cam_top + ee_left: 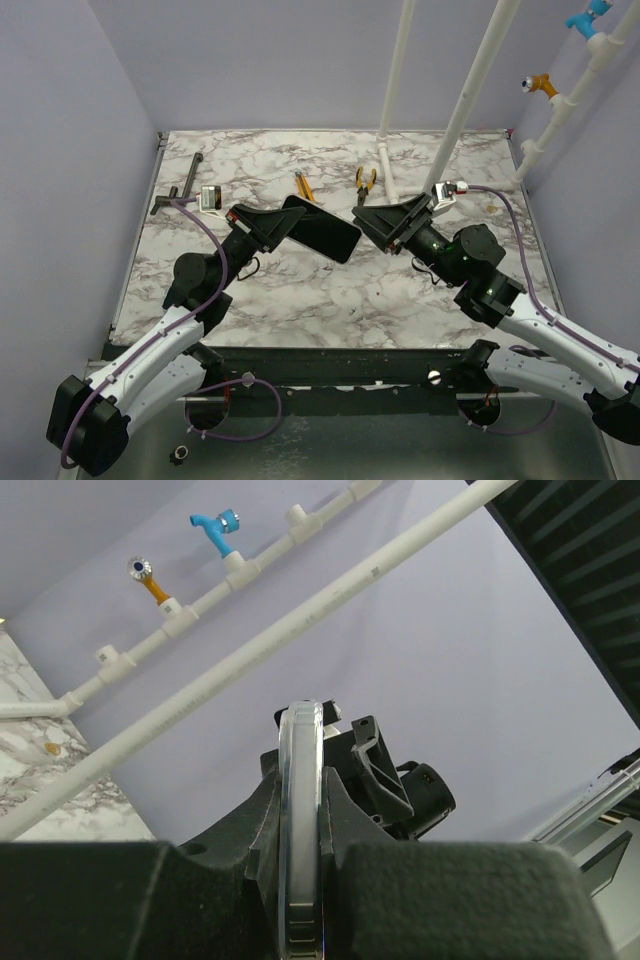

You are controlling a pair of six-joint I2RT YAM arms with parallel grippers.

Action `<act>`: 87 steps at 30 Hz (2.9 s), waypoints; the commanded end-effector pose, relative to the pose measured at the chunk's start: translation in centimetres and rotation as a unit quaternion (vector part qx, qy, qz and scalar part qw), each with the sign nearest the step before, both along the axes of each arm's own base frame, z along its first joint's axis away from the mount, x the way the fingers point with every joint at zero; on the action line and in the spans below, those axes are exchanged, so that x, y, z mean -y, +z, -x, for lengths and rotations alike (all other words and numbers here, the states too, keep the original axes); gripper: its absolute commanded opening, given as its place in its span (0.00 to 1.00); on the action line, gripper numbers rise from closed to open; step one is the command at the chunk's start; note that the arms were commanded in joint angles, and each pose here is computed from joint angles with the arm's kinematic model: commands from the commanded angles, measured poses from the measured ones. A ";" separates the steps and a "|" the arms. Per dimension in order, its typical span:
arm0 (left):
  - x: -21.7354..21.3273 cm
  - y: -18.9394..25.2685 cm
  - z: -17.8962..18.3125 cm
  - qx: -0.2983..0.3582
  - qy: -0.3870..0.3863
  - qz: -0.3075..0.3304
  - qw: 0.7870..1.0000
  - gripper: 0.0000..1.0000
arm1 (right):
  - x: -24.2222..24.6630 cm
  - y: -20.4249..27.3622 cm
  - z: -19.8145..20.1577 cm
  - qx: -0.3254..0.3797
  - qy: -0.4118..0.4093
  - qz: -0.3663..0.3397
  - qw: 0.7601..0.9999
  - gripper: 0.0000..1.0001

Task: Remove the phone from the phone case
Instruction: Remove the phone case from the phone.

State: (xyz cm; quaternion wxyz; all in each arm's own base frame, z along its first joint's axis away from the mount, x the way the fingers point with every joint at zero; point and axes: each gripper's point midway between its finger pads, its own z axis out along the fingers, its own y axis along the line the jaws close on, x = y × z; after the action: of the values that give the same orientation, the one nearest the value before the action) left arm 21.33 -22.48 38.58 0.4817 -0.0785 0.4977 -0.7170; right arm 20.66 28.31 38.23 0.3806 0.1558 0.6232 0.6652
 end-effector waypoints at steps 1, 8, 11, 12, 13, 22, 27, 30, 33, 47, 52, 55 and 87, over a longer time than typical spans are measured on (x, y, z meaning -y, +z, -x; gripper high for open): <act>-0.9 3.5 1.4 0.051 0.003 0.023 0.998 0.00 | 0.9 -0.7 -0.7 0.003 -0.036 0.033 0.999 0.65; -0.8 3.4 1.1 0.045 0.006 0.022 0.999 0.00 | -0.6 -0.5 0.0 0.010 0.006 0.017 1.000 0.44; -0.7 3.5 1.0 0.043 0.005 0.023 0.999 0.00 | -1.0 -0.4 0.2 0.009 0.018 0.003 1.000 0.38; -0.7 3.5 0.9 0.042 0.005 0.023 0.999 0.00 | -1.0 -0.4 0.2 0.009 0.019 0.000 1.000 0.37; -0.7 3.5 0.9 0.041 0.005 0.024 0.999 0.00 | -1.0 -0.4 0.2 0.009 0.019 -0.002 1.000 0.37; -0.8 3.0 0.4 0.021 0.007 0.033 0.999 0.00 | -1.7 -0.3 0.5 0.008 0.039 -0.009 0.999 0.33; -1.0 2.8 0.1 0.010 0.011 0.042 0.999 0.00 | -1.9 -0.4 0.4 0.007 0.042 -0.010 0.999 0.34; -1.1 2.9 0.1 0.011 0.012 0.043 0.999 0.00 | -1.8 -0.7 0.3 0.003 0.039 -0.009 0.999 0.38; -1.1 2.9 0.1 0.010 0.013 0.043 0.999 0.00 | -1.8 -0.7 0.4 0.002 0.040 -0.013 0.999 0.31; -0.6 0.7 -0.9 -0.028 0.008 0.039 0.999 0.00 | -1.1 2.8 2.2 0.047 0.079 -0.127 0.988 0.01; 0.1 -1.1 -1.9 -0.074 -0.008 0.043 0.996 0.00 | -0.3 5.4 3.6 0.105 0.100 -0.189 0.971 0.01; 0.6 -1.9 -2.4 -0.097 -0.019 0.050 0.994 0.00 | 0.3 6.9 4.4 0.133 0.114 -0.228 0.958 0.01; 1.1 -2.1 -3.9 -0.105 -0.025 0.085 0.990 0.00 | 1.4 9.4 5.9 0.188 0.145 -0.302 0.923 0.13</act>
State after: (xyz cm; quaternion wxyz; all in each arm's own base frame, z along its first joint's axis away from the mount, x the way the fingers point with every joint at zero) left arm 23.67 -22.47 40.02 0.4277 -0.1431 0.4300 -0.7821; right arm 20.88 29.80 41.12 0.3333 0.1391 0.4313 0.8268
